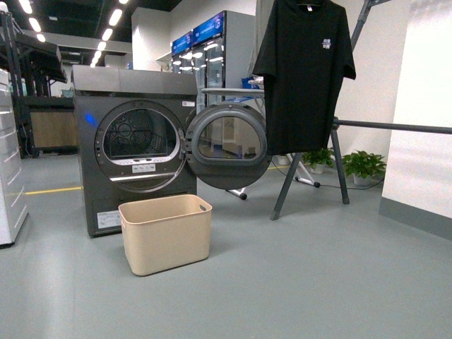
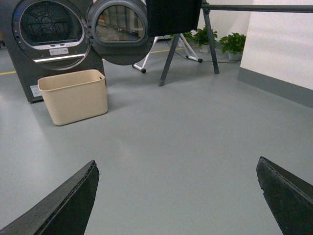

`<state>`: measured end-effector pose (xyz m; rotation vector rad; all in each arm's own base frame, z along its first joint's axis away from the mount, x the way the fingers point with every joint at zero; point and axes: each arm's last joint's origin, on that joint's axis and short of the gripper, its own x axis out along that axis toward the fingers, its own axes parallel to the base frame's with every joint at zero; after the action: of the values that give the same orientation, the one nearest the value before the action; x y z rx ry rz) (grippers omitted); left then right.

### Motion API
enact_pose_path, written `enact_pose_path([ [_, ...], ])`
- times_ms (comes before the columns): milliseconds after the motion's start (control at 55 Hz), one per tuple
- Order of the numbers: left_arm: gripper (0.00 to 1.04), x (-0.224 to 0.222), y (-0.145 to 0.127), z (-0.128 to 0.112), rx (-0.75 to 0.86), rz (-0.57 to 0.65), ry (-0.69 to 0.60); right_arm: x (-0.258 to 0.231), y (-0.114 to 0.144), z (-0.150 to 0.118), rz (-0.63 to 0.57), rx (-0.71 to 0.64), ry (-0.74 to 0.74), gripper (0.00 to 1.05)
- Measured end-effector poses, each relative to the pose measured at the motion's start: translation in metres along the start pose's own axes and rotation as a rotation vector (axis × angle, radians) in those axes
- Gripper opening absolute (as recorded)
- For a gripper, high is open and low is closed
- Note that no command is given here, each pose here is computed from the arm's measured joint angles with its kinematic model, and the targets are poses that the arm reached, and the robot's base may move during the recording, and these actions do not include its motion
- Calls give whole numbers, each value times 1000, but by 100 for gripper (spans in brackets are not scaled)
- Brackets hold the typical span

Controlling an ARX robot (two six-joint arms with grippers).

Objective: Move hamper under clothes hanger

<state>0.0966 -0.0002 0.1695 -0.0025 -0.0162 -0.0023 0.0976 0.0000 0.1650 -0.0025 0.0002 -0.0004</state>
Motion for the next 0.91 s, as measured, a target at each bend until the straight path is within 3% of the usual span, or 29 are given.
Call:
enact_pose_path([
  [909,98,0,0,0,0,0,0,0,0,0,0,0,0,97],
])
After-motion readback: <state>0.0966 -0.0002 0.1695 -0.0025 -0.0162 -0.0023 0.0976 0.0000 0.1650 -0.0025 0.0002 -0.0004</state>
